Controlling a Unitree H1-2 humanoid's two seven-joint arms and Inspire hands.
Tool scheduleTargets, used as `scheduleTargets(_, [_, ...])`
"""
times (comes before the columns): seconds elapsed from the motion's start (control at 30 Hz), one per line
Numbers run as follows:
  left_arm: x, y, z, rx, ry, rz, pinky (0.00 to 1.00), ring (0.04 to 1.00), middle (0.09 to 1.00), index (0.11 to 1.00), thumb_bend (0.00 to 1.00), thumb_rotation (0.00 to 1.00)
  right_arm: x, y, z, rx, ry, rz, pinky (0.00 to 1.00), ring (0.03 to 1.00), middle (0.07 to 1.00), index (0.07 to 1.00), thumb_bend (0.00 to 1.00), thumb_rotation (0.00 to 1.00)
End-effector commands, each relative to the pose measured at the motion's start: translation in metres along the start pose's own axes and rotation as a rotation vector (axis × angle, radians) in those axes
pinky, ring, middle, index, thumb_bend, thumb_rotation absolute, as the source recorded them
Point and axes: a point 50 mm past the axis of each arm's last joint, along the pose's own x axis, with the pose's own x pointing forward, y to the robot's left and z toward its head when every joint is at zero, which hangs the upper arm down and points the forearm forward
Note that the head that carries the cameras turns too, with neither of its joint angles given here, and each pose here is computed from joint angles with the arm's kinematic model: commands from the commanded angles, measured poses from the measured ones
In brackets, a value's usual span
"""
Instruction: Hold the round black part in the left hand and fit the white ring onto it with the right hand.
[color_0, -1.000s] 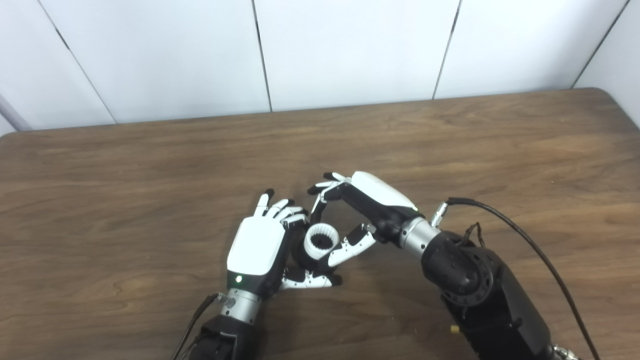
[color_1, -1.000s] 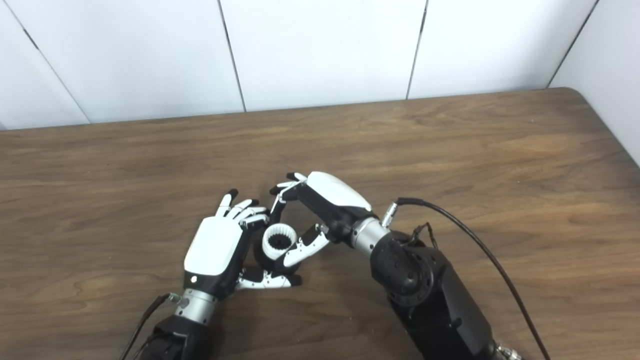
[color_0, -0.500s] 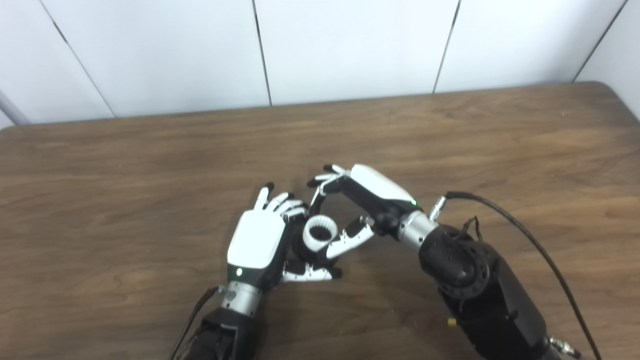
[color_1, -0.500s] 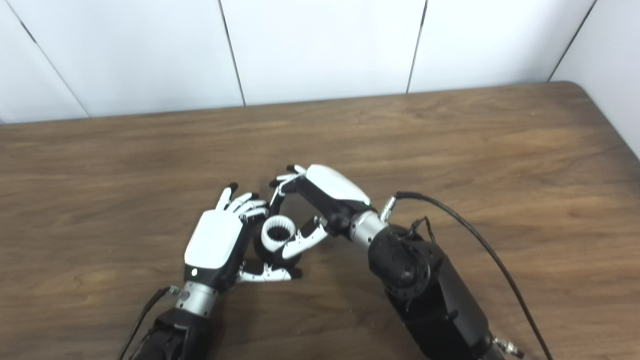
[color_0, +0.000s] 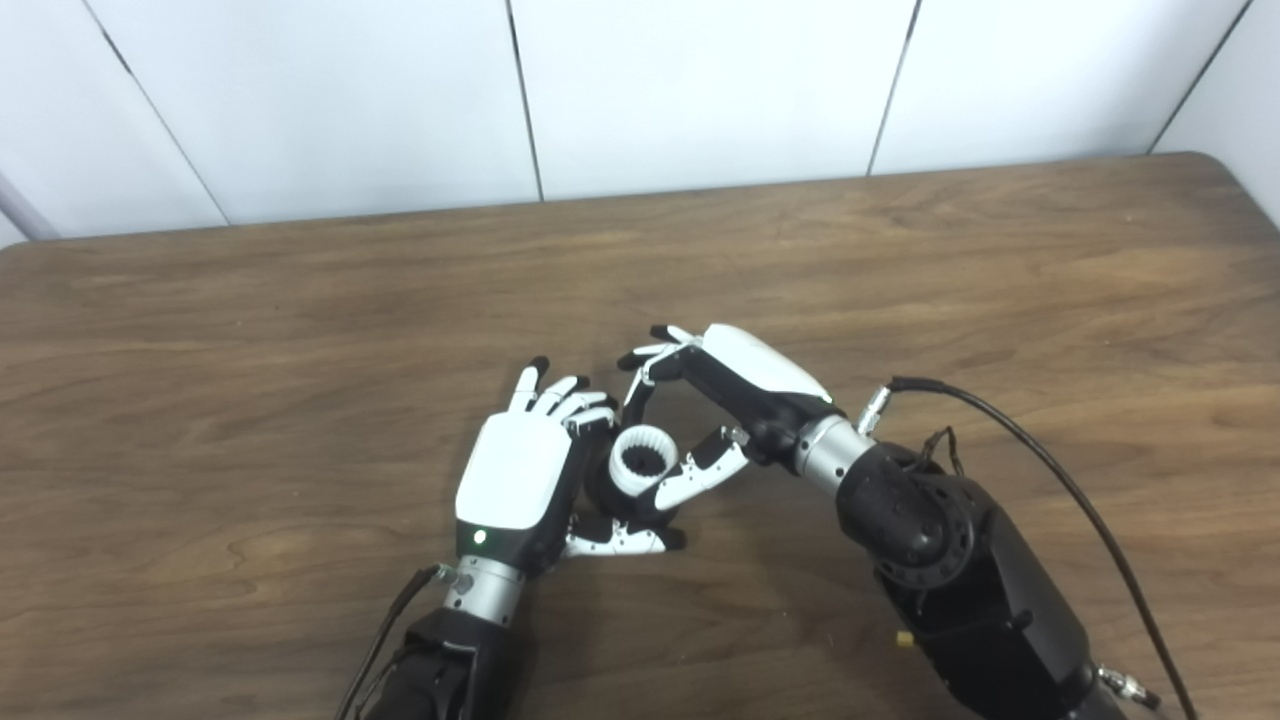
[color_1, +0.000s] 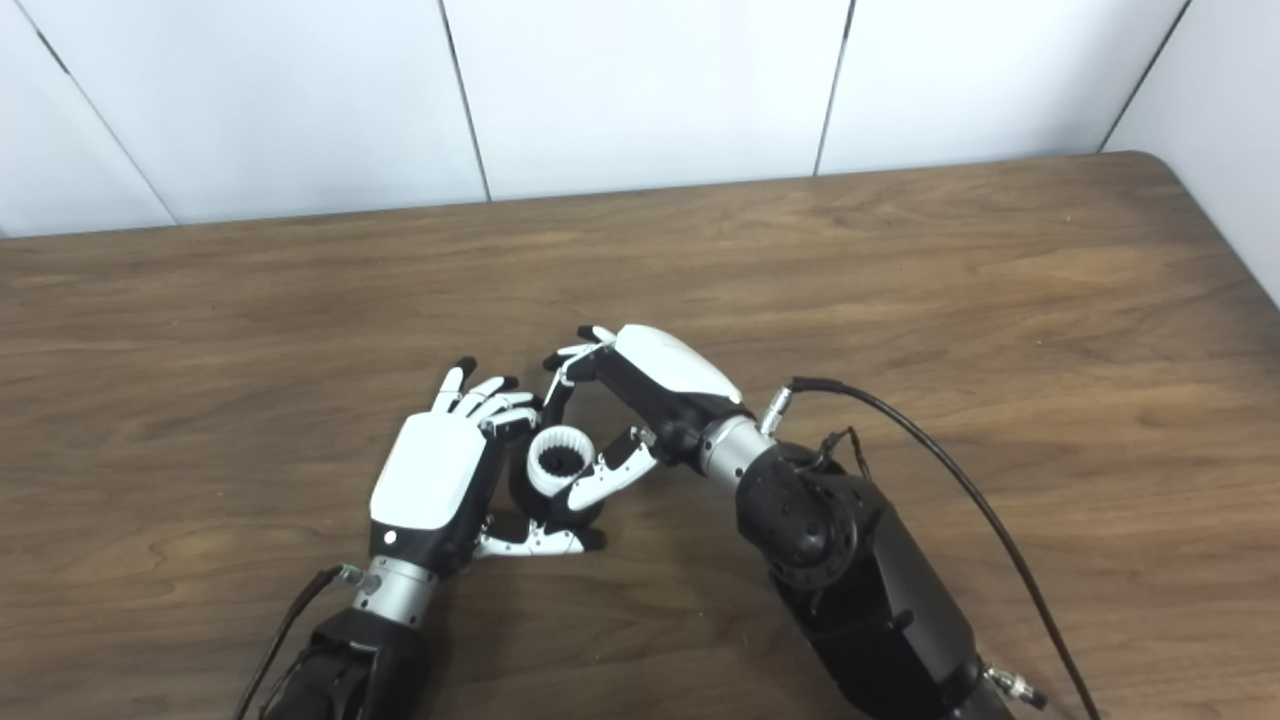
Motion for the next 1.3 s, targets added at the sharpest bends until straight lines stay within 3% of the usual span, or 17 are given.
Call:
scheduleTargets(0.0, [-0.0219,-0.0259,-0.0001,-0.008,0.035,-0.099,1.00,0.858,0.749,0.482,0.53,0.06,0.0016,-0.0088,0.0072,-0.024,-0.057,-0.048,1.00,0.985,0.853,0.485,0.52,0.13])
scheduleTargets(1.07, [-0.0217,-0.0266,0.0016,-0.006,0.035,-0.098,1.00,0.858,0.749,0.481,0.53,0.06,-0.0006,-0.0037,0.0001,-0.040,-0.041,-0.037,1.00,0.967,0.844,0.486,0.52,0.13])
scheduleTargets(1.27, [-0.0212,-0.0268,0.0011,-0.003,0.033,-0.099,1.00,0.857,0.748,0.481,0.53,0.06,-0.0005,-0.0062,0.0001,-0.054,-0.040,-0.036,0.96,0.962,0.850,0.493,0.52,0.15])
